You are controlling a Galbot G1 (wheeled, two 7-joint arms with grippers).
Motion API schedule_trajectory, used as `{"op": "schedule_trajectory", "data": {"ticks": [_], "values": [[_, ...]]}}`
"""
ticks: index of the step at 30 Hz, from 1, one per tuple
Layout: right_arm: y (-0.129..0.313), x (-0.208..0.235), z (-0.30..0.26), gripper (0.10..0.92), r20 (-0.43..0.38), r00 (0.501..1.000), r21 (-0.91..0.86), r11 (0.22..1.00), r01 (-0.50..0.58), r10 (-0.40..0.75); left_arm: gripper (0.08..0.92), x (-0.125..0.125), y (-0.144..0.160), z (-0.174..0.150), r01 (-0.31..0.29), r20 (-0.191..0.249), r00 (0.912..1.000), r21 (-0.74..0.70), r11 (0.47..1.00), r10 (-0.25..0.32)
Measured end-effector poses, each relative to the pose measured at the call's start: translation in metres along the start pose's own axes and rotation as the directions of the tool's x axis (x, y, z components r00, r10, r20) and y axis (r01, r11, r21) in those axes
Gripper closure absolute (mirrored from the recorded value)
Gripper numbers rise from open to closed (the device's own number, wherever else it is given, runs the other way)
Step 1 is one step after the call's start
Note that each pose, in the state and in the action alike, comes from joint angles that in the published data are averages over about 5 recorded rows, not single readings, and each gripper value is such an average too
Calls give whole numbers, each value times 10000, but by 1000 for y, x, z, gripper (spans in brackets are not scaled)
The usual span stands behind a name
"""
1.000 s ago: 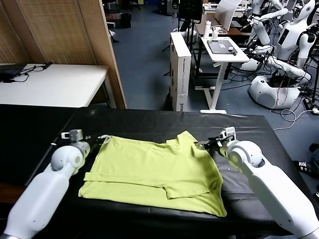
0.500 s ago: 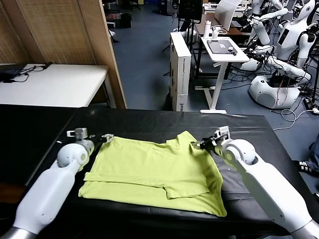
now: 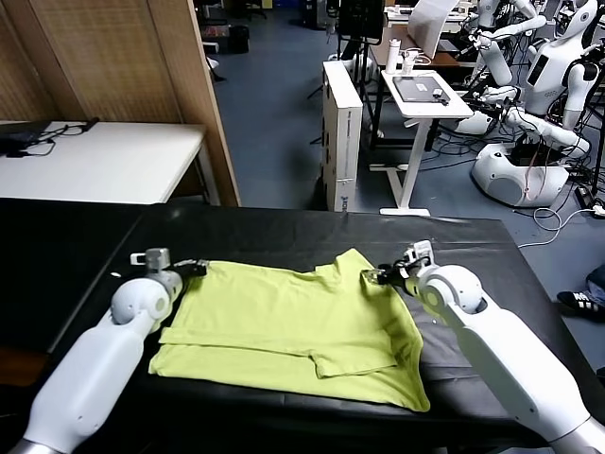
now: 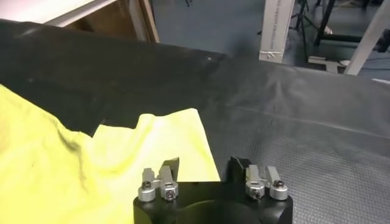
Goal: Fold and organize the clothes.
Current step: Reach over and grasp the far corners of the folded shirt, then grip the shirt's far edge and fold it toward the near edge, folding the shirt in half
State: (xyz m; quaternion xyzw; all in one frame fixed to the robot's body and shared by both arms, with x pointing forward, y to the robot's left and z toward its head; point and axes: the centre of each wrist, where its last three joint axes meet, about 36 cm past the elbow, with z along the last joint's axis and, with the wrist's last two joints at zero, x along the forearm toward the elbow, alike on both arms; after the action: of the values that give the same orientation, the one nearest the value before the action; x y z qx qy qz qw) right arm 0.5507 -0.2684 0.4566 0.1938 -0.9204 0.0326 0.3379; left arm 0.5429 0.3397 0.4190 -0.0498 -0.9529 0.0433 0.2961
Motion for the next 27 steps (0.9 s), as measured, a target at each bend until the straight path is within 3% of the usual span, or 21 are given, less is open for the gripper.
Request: {"op": "schedule_trajectory", "data": {"ticks": [2, 4, 16, 27], "values": [[0, 0, 1, 864, -4, 10000, -4, 10000, 8, -8, 810, 1, 0, 0, -2, 5, 10000, -20, 10000, 2], [1, 0, 1, 883, 23, 10000, -10, 10000, 13, -12, 836, 2, 0, -1, -2, 22, 10000, -42, 10000, 2], [-2, 20, -5, 882, 844, 9964, -87, 10000, -3, 10, 852, 11, 0, -9, -34, 249, 9997, -95, 9999, 36], [-4, 58, -6, 882, 1303, 9915, -83, 9999, 61, -49, 852, 37, 7, -14, 17, 538, 9986, -83, 10000, -12]]}}
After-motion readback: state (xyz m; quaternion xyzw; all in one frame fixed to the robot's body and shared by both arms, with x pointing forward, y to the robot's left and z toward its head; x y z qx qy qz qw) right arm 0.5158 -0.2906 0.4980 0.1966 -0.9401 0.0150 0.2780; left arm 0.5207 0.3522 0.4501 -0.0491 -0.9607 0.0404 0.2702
